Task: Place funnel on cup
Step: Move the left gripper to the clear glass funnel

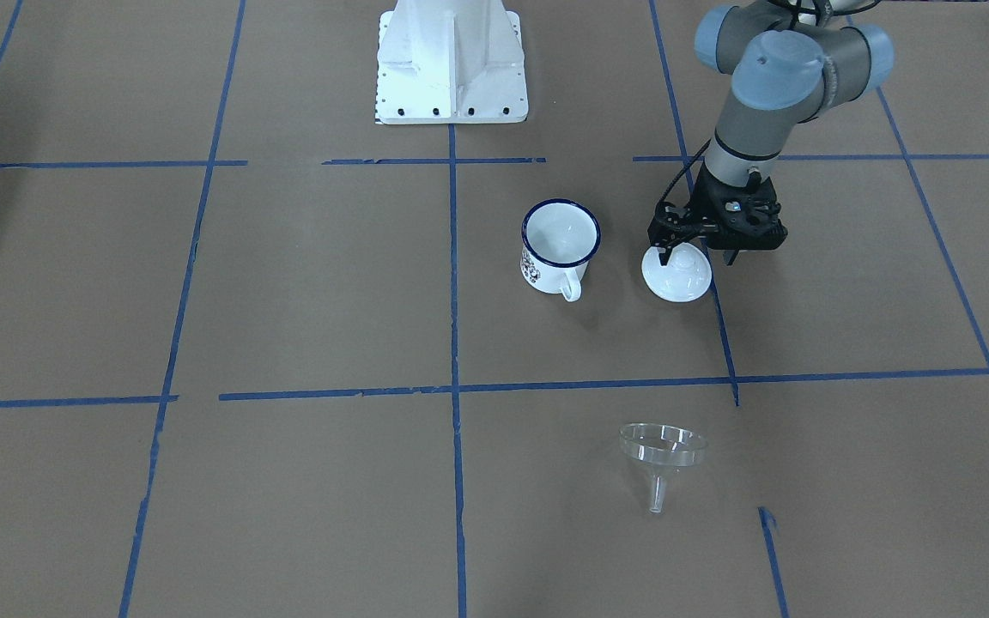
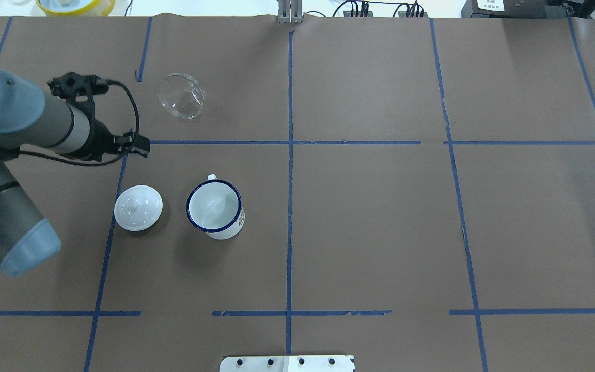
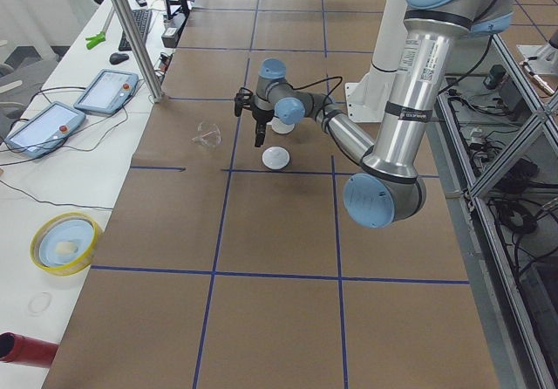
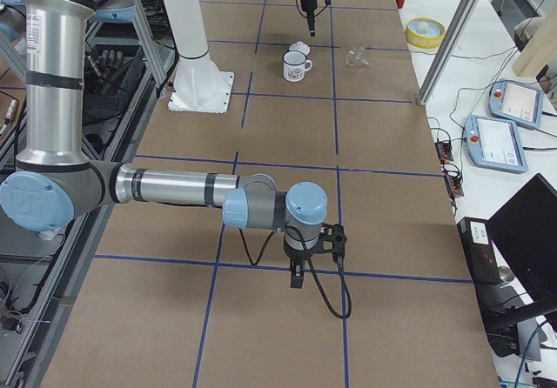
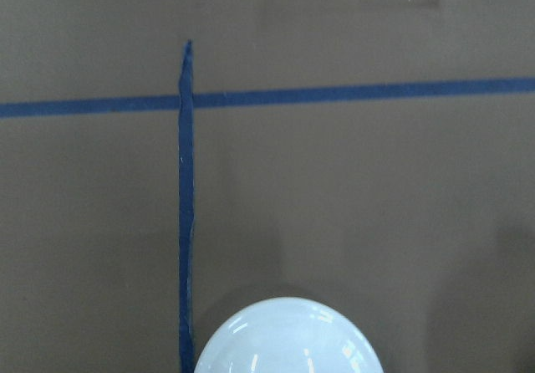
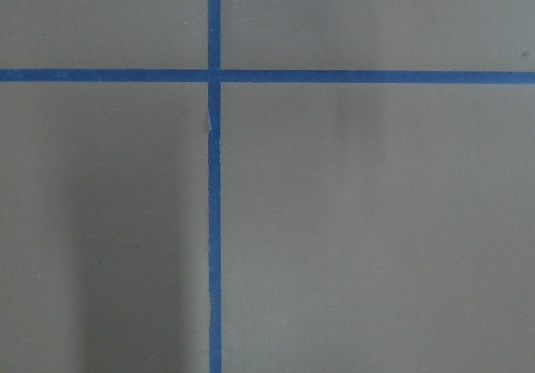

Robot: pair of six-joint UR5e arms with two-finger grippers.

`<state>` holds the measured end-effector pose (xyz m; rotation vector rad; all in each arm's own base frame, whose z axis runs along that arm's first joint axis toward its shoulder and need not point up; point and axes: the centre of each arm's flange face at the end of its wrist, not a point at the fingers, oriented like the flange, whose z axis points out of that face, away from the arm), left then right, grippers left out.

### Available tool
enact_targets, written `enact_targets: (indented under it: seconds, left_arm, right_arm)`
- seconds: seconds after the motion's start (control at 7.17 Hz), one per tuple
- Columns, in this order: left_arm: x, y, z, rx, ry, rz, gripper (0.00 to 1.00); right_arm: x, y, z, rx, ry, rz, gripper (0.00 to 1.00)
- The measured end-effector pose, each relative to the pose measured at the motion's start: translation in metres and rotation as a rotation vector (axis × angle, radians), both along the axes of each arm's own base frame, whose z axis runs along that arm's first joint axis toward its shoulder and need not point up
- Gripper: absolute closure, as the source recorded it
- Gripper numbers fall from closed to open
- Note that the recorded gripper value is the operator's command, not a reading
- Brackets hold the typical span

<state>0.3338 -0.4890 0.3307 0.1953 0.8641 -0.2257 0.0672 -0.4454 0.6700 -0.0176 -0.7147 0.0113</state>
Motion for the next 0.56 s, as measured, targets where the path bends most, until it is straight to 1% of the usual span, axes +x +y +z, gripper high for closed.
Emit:
enact_targets:
  seconds: [0.28,0.56]
  left_arm:
    - [-0.011,-0.048,-0.045,-0.139,0.125,-0.225,0.00]
    - [0.013,-0.088,-0.062,-0.280,0.274,-0.470,0.00]
  right_arm:
    - [0.000,0.000,0.000,0.000,0.000,0.000,0.00]
    - [0.000,0.000,0.000,0.000,0.000,0.000,0.00]
